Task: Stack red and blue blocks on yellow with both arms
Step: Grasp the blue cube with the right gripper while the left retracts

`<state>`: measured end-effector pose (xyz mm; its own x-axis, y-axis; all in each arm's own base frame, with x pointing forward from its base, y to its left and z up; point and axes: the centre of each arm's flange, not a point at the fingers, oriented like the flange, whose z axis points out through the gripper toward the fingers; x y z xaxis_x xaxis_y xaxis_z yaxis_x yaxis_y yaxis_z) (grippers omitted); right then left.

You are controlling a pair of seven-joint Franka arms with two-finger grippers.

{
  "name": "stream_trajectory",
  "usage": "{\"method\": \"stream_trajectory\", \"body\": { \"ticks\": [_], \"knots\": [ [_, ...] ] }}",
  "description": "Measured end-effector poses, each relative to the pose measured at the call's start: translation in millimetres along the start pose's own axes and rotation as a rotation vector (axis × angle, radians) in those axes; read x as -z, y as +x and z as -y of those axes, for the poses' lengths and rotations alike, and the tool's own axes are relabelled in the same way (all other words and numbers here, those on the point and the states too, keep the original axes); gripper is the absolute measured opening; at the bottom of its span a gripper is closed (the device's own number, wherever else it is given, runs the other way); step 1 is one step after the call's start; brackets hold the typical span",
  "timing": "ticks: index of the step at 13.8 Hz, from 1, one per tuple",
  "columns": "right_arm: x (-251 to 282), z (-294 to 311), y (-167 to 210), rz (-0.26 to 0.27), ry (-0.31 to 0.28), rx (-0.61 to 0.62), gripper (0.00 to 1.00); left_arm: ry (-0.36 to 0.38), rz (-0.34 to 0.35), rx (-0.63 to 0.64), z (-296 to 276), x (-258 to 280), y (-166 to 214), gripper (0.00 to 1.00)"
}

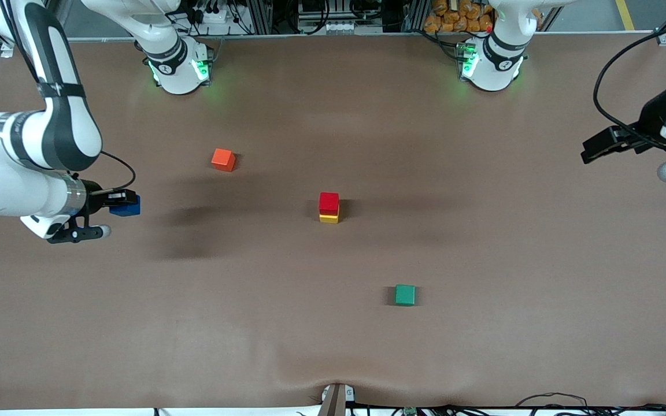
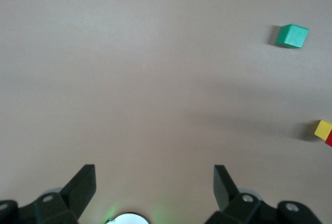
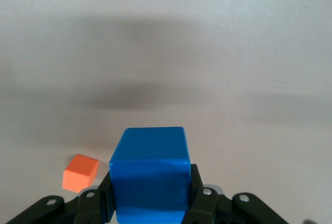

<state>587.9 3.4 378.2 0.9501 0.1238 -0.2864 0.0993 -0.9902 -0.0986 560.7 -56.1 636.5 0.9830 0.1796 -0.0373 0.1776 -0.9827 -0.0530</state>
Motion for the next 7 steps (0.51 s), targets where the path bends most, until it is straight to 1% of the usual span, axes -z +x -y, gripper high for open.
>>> {"method": "stream_trajectory", "body": {
  "ticks": [3,4,6,7],
  "knots": [
    [28,26,1,0.002,0.024,-0.022,0.56,0.015,-0.003,-0.009,2,2,-22,1.00],
    [37,36,1,0.001,0.024,-0.023,0.56,0.018,-0.004,-0.013,3,3,-28,1.00],
    [55,73,1,-0.005,0.019,-0.042,0.56,0.022,-0.011,-0.014,6,6,-36,1.00],
    [62,99,1,-0.016,0.014,-0.039,0.56,0.022,-0.014,-0.013,8,7,-38,1.00]
  ]
}}
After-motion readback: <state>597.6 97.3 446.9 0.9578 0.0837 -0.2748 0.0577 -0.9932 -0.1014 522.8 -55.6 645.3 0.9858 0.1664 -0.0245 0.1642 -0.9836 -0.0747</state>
